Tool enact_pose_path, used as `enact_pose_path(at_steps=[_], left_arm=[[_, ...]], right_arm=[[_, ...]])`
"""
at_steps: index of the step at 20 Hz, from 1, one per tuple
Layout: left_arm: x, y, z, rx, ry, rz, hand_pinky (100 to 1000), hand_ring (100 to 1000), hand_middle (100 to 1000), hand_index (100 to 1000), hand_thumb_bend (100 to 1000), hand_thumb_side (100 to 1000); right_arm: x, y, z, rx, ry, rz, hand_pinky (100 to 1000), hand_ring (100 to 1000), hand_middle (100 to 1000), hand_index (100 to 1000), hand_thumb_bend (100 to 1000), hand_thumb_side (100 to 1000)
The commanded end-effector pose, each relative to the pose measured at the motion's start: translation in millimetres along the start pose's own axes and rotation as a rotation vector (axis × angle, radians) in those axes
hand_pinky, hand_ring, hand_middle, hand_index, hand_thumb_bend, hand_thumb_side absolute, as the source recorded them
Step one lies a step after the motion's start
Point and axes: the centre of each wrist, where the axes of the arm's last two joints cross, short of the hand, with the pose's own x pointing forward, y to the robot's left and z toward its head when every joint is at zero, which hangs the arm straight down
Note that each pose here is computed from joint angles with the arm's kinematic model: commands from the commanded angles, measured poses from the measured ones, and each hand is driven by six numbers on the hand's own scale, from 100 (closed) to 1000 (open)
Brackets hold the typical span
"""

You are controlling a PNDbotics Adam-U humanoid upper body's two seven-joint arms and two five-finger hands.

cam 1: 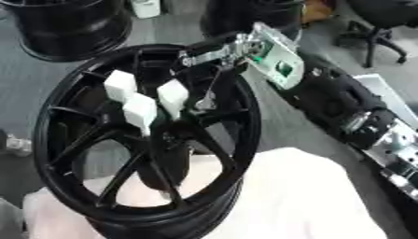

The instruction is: Pull the pin out of the wheel hub.

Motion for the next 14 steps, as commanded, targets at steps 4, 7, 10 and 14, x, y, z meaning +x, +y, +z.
enact_pose_path(at_steps=[4, 7, 10, 14], left_arm=[[6.3, 5.2, -0.2, 0.006, -0.008, -0.023, 660, 650, 573, 758, 343, 810], [6.7, 8.4, 2.1, 0.018, -0.002, -0.032, 660, 649, 573, 758, 344, 810], [8.4, 11.5, 3.3, 0.035, -0.004, -0.041, 660, 649, 572, 758, 343, 810], [11.5, 14.8, 3.8, 0.068, -0.016, -0.046, 661, 649, 572, 758, 344, 810]], right_arm=[[3.3, -50.1, 69.0, -0.1, -0.005, 0.036, 791, 578, 277, 397, 100, 212], [2.2, -60.2, 132.3, -0.259, 0.082, 0.029, 790, 573, 276, 402, 100, 198], [0.5, -45.7, 216.7, -0.491, 0.223, -0.01, 783, 564, 275, 405, 100, 211], [-0.9, 6.5, 303.4, -0.789, 0.445, -0.07, 771, 556, 280, 418, 100, 283]])
